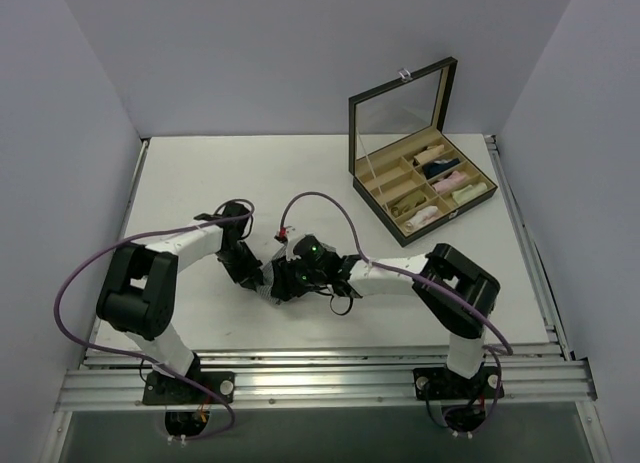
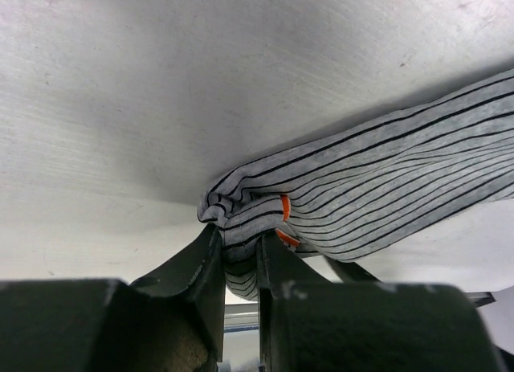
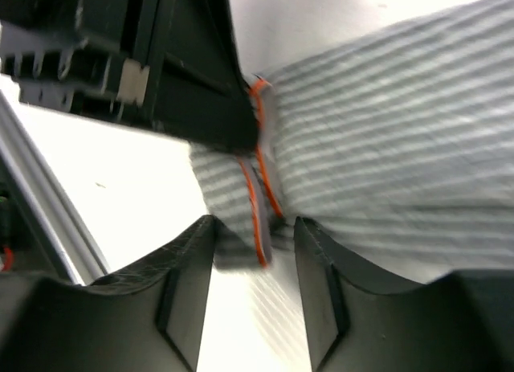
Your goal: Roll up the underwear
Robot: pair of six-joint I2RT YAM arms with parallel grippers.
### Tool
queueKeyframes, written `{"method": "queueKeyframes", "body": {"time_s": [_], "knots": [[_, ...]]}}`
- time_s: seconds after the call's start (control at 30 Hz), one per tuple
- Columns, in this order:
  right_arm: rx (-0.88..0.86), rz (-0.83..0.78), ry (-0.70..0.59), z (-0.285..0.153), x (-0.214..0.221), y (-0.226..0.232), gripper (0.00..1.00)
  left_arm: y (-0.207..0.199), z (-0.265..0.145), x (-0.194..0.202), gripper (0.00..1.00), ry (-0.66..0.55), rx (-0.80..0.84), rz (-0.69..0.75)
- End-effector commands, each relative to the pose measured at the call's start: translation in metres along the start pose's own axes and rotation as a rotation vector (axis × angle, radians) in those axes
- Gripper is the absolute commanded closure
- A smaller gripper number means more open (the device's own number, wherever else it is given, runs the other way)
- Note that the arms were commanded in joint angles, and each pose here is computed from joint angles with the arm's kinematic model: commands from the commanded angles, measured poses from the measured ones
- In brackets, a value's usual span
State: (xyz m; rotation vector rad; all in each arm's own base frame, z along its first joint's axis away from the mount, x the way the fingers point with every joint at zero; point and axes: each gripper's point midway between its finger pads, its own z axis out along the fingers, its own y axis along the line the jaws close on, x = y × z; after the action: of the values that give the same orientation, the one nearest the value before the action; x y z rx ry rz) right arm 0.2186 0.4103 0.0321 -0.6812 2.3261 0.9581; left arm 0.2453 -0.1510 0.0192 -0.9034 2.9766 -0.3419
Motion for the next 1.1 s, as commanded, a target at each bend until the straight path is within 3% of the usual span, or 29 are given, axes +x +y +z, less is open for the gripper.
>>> {"method": "queueKeyframes", "body": {"time_s": [0.0, 0.13, 0.43, 1.07], "knots": [[0.159, -0.104, -0.011, -0.03, -0.012, -0.016, 0.58, 0.024, -0.006, 0.001, 0.98, 0.013, -0.143, 0.056], [0.189, -0.2, -0.021, -0.034, -0.015, -0.007, 0.52, 0.028, -0.006, 0.007, 0.98, 0.05, -0.18, 0.063], [0.192, -0.41, -0.064, -0.021, -0.022, 0.042, 0.48, 0.024, -0.009, 0.006, 0.98, 0.061, -0.221, 0.086], [0.276, -0.519, -0.041, 0.018, 0.002, 0.046, 0.49, 0.026, -0.002, 0.014, 0.98, 0.091, -0.258, 0.069]]}}
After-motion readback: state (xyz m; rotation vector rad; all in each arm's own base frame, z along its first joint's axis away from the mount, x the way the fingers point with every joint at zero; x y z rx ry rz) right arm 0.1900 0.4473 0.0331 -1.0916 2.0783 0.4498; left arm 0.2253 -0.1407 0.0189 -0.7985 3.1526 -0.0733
